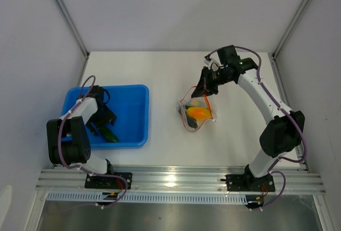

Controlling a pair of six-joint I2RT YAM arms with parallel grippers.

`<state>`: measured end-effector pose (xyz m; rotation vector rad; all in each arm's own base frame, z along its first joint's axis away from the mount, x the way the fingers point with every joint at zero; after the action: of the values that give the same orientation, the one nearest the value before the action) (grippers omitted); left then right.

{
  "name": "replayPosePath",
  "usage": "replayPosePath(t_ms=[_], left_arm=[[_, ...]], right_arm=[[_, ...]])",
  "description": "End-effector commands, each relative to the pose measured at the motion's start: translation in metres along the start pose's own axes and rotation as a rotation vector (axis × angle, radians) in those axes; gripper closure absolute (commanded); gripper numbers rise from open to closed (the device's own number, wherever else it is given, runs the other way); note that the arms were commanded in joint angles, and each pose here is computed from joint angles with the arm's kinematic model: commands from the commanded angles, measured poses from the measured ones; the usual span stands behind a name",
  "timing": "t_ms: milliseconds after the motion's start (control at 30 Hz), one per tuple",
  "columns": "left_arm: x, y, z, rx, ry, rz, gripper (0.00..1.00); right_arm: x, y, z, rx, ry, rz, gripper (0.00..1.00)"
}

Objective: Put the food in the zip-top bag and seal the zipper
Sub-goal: Pick up the fake vegetable from the bin.

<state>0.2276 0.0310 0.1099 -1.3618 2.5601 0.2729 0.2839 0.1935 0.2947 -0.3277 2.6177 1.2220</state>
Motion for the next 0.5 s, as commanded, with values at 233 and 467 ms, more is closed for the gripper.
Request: replayPosePath(t_ms=[233,467], left_arm=[[-0.0027,-0.0076,0.0222,0.024,0.033,-0.016,0.26],[-0.0033,-0.0081,0.0209,0.039,0.038,0.004,0.75]], right_arm=[[-0.0001,0.0077,-0.0158,-0.01,-0.041,-0.032,1.0],[-0.0014,0.0085,-0.0172,-0.007,-0.047,-0.034,1.0]])
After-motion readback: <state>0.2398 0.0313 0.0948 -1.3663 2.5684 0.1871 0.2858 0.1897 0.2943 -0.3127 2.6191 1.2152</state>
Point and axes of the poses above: each gripper's point midway between its finger pads, its own z axis out along the fingers, its own y axis along the line the jaws close on, x = y × z, the point moved 8 cm from there along -z, back along the fingers, and after that the axes turned 10 degrees about -z, right-handed, at the moved point
